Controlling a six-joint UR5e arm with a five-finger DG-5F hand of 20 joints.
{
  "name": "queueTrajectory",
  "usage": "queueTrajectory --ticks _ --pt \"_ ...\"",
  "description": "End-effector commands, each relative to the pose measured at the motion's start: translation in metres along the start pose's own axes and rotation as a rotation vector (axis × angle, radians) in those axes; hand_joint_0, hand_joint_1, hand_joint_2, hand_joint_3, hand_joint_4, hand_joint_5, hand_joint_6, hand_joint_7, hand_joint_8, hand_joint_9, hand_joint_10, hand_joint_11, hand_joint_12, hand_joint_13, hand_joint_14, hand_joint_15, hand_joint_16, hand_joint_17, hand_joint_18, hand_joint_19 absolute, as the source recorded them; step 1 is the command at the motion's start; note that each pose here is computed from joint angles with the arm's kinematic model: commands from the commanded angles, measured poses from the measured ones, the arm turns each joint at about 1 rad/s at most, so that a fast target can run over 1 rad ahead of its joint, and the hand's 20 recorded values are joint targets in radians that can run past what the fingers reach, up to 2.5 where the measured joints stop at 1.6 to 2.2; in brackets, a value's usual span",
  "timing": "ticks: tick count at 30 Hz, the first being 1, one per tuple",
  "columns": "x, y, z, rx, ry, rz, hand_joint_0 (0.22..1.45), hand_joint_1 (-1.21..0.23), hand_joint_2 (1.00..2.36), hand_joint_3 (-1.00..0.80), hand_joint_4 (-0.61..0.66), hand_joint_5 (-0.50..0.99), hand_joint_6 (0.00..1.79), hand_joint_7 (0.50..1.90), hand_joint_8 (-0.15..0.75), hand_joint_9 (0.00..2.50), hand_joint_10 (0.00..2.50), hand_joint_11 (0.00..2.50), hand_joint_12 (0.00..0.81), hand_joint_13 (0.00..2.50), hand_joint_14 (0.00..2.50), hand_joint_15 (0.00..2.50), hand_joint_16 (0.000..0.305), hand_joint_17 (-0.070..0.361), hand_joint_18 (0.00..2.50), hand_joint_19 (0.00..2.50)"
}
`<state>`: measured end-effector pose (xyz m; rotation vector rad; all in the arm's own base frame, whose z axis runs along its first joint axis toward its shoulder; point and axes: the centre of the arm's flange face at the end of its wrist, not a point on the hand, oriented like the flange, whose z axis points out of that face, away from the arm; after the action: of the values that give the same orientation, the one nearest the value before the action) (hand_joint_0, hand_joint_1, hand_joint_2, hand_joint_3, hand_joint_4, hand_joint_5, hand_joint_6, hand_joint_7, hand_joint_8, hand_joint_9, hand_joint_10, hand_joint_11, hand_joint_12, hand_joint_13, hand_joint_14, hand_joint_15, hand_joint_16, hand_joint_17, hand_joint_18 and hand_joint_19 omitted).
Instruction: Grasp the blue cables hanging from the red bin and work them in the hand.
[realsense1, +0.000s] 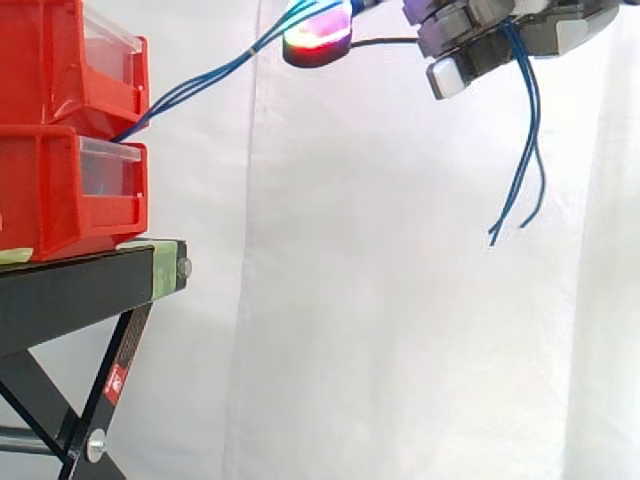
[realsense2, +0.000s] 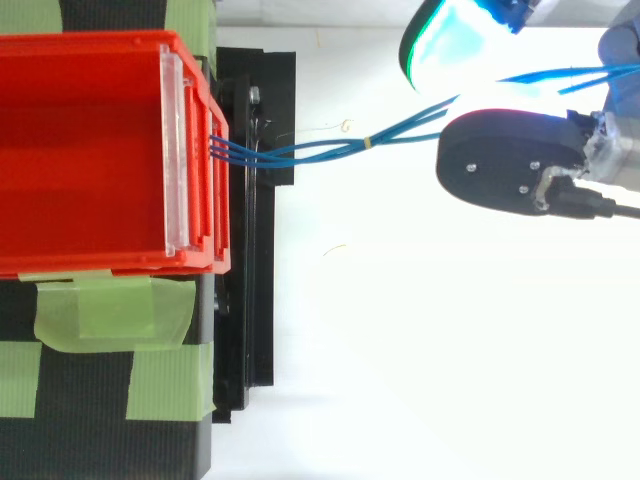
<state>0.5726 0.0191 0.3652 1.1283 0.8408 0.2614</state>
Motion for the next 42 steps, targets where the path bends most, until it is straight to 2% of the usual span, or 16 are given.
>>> queueTrajectory --ticks 1,4,5,7,8,12,16,21,31,33,35,37,38,39,40,42 --pt "0.002 0.000 -0.004 0.018 -0.010 0.047 0.93 -0.60 1.02 -0.32 0.19 0.32 0.18 1.27 0.409 1.37 2.50 2.50 0.540 1.61 2.50 1.88 0.055 0.123 1.89 0.65" --pt "0.002 0.001 -0.006 0.023 -0.010 0.065 0.94 -0.59 1.02 -0.21 0.20 0.32 0.17 1.26 0.397 1.37 2.50 2.50 0.539 1.61 2.50 1.90 0.056 0.127 1.92 0.62" --pt "0.003 0.002 -0.007 0.022 -0.009 0.068 0.94 -0.59 1.02 -0.18 0.21 0.33 0.17 1.26 0.403 1.37 2.50 2.50 0.535 1.62 2.50 1.89 0.172 0.129 1.93 0.61" --pt "0.003 0.001 -0.008 0.021 -0.007 0.069 0.94 -0.59 1.02 -0.18 0.21 0.34 0.15 1.27 0.397 1.36 2.50 2.50 0.542 1.62 2.50 1.88 0.171 0.128 1.93 0.62" --pt "0.003 0.002 -0.008 0.020 -0.007 0.073 0.95 -0.59 1.02 -0.19 0.21 0.34 0.14 1.26 0.404 1.36 2.50 2.50 0.533 1.61 2.50 1.89 0.057 0.128 1.92 0.63" --pt "0.004 0.001 -0.009 0.028 -0.012 0.085 0.95 -0.59 1.02 -0.19 0.22 0.36 0.10 1.27 0.406 1.35 2.50 2.50 0.542 1.61 2.50 1.89 0.057 0.128 1.91 0.62" --pt "0.004 0.000 -0.012 0.045 -0.021 0.116 0.95 -0.59 1.02 -0.09 0.22 0.38 0.06 1.30 0.411 1.31 2.50 2.50 0.544 1.59 2.50 1.91 0.059 0.133 1.91 0.61" --pt "0.005 0.000 -0.017 0.059 -0.025 0.144 0.95 -0.60 1.02 -0.06 0.24 0.41 0.00 1.33 0.419 1.26 2.50 2.50 0.545 1.56 2.50 1.88 0.061 0.137 1.88 0.58" --pt "0.009 0.002 -0.024 0.070 -0.025 0.160 0.91 -0.60 1.02 -0.37 0.24 0.40 0.00 1.33 0.439 1.22 2.50 2.50 0.551 1.52 2.50 1.88 0.056 0.125 1.80 0.63" --pt "0.010 0.001 -0.027 0.070 -0.011 0.134 0.90 -0.60 1.02 -0.43 0.23 0.39 0.00 1.33 0.442 1.21 2.50 2.50 0.554 1.51 2.50 1.88 0.055 0.125 1.78 0.65" --pt "0.010 -0.001 -0.031 0.070 0.015 0.079 0.90 -0.60 1.02 -0.47 0.22 0.39 0.00 1.33 0.443 1.21 2.50 2.50 0.563 1.50 2.50 1.90 0.055 0.123 1.76 0.65" --pt "0.010 -0.003 -0.033 0.068 0.033 0.044 0.89 -0.60 1.02 -0.49 0.23 0.39 0.00 1.33 0.442 1.20 2.50 2.50 0.562 1.50 2.50 1.88 0.053 0.120 1.75 0.64" --pt "0.009 -0.005 -0.034 0.062 0.057 0.009 0.89 -0.60 1.02 -0.50 0.22 0.39 0.00 1.33 0.444 1.20 2.50 2.50 0.564 1.49 2.50 1.90 0.053 0.119 1.75 0.67" --pt "0.009 -0.006 -0.035 0.060 0.068 -0.008 0.88 -0.60 1.02 -0.51 0.22 0.39 0.00 1.34 0.445 1.20 2.50 2.50 0.562 1.49 2.50 1.88 0.053 0.118 1.74 0.68" --pt "0.009 -0.008 -0.036 0.052 0.096 -0.042 0.88 -0.60 1.02 -0.51 0.22 0.39 0.00 1.34 0.446 1.20 2.50 2.50 0.561 1.49 2.50 1.88 0.052 0.118 1.74 0.68" --pt "0.007 -0.010 -0.036 0.048 0.118 -0.071 0.88 -0.60 1.02 -0.53 0.22 0.39 0.00 1.33 0.447 1.20 2.50 2.50 0.554 1.49 2.50 1.88 0.052 0.116 1.74 0.66"
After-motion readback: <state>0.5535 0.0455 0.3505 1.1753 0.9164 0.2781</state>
